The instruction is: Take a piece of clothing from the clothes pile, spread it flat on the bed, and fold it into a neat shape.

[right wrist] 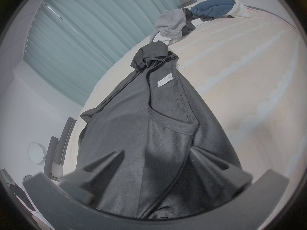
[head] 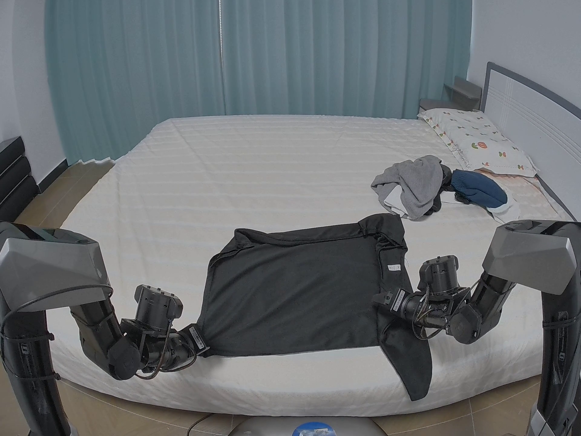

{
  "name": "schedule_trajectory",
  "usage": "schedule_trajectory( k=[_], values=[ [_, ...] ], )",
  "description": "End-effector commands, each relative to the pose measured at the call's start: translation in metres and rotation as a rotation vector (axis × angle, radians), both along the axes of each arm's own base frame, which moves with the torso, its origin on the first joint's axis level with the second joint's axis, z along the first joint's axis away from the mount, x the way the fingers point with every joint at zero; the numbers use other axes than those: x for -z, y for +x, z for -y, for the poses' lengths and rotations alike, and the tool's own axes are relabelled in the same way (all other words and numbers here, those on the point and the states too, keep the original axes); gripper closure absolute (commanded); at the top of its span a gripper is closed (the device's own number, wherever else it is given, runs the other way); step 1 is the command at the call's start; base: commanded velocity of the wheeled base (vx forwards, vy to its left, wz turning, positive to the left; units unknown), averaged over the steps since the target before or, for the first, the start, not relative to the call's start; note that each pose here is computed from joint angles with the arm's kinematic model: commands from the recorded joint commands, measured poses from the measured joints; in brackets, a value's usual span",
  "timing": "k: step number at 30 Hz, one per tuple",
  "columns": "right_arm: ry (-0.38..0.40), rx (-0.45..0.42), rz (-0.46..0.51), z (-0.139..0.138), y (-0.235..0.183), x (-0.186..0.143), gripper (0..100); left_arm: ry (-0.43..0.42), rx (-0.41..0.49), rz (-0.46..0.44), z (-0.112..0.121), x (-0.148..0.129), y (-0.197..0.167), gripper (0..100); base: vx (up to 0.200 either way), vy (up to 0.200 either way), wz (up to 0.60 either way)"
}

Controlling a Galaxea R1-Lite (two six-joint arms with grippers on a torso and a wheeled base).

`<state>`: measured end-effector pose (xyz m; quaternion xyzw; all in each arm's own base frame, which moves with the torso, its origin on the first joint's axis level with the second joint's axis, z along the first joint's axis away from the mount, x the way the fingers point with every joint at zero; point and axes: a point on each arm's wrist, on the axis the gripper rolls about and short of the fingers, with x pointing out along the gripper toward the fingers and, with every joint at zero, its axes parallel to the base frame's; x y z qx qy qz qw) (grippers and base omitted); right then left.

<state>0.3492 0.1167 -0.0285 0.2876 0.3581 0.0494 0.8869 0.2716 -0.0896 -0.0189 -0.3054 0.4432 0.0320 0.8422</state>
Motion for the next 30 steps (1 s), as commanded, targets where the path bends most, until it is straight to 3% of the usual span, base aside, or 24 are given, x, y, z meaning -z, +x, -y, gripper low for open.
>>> schedule_trajectory(
  k=[1,5,16,24,30],
  values=[
    [-0.003,0.023,-0.007,0.002,-0.002,0.001,100,0.000,0.000,-0.001,0.000,0.000,0.000,100,0.000,0.000,0.00],
    [-0.011,0.073,-0.001,0.010,-0.002,-0.002,100,0.001,0.000,-0.004,0.000,0.001,0.000,100,0.000,0.000,0.00],
    [-0.002,0.232,0.093,0.076,-0.006,-0.052,100,0.004,0.003,-0.005,0.000,0.001,-0.001,100,0.000,0.000,0.00],
    [-0.040,0.293,0.081,0.124,0.000,-0.043,100,0.003,0.004,-0.005,0.000,0.001,-0.001,100,0.000,0.000,0.00],
    [-0.040,0.315,0.074,0.136,0.000,-0.040,100,0.003,0.004,-0.005,0.000,0.001,-0.001,100,0.000,0.000,0.00]
  ],
)
